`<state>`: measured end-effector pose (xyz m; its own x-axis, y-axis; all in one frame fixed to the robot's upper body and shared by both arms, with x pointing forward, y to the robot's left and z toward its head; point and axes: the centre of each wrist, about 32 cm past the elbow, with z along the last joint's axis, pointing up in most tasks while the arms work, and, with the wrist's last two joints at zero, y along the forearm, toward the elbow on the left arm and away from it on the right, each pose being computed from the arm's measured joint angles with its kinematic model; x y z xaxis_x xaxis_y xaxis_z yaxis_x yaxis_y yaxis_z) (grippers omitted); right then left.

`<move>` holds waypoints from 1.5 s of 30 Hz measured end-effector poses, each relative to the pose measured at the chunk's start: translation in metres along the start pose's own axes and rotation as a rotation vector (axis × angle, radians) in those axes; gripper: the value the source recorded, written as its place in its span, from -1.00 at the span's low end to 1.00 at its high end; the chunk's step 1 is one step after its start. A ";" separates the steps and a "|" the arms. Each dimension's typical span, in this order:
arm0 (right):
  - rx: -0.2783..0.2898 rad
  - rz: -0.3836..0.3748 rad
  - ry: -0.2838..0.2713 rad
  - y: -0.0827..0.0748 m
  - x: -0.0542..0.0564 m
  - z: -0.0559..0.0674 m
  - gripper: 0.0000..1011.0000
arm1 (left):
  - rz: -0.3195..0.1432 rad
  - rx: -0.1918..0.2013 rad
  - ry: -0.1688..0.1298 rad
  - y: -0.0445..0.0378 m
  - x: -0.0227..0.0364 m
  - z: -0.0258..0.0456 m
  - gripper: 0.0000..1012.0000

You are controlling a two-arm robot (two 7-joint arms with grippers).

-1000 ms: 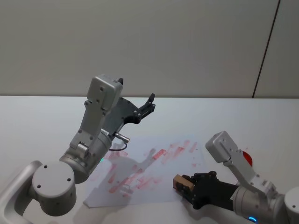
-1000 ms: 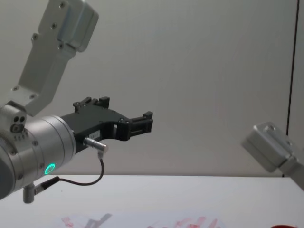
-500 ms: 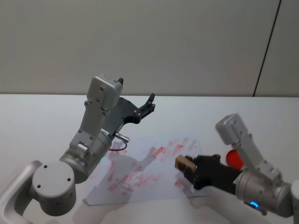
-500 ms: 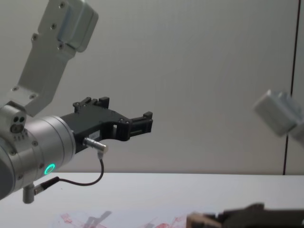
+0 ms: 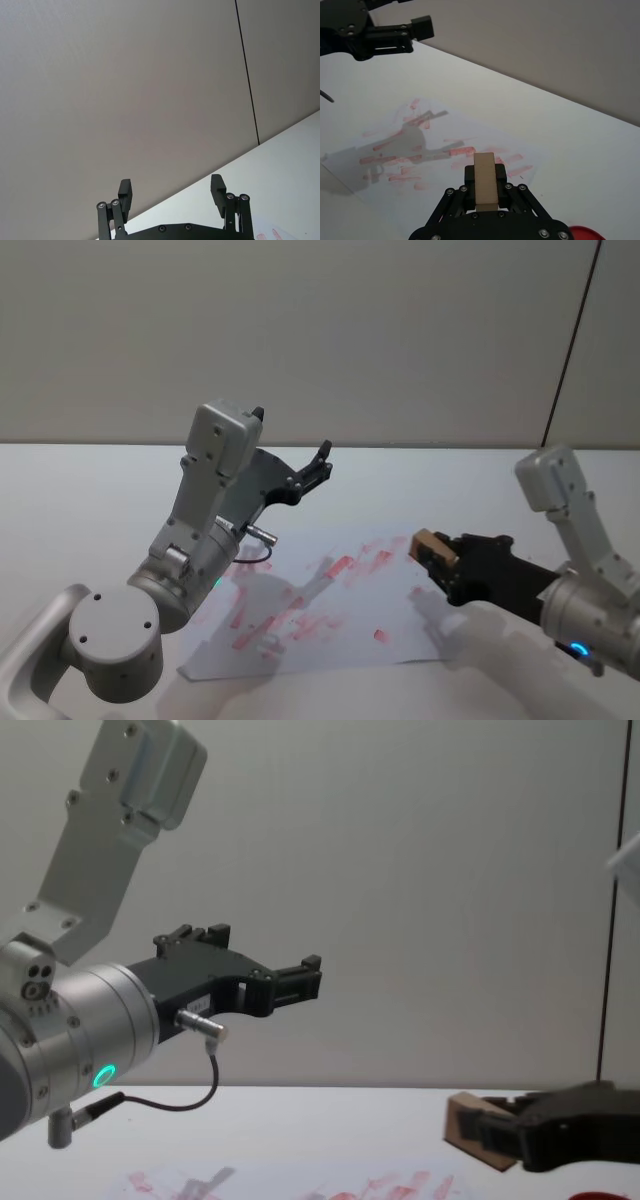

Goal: Use the one hand to pick up the stamp and affix it onto the A4 paper.

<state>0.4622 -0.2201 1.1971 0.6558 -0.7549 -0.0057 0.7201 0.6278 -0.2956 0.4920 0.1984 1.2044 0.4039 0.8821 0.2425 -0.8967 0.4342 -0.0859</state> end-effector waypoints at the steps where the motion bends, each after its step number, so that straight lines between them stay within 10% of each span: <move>1: -0.005 -0.012 0.002 -0.003 0.002 -0.001 -0.57 | 0.000 0.000 0.000 0.0000 0.0000 0.0000 0.98; 19: -0.092 -0.176 0.010 -0.030 0.011 -0.025 -0.57 | 0.000 0.000 0.000 0.0000 0.0000 0.0000 0.98; 45: -0.109 -0.260 -0.013 -0.022 0.023 -0.036 -0.57 | 0.000 0.000 0.000 0.0000 0.0000 0.0000 0.98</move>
<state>0.4530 -0.2583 1.1696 0.4558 -0.8849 0.0961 0.8363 0.3888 -0.3866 0.4920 0.1984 1.2044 0.4040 0.8820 0.2425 -0.8967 0.4343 -0.0859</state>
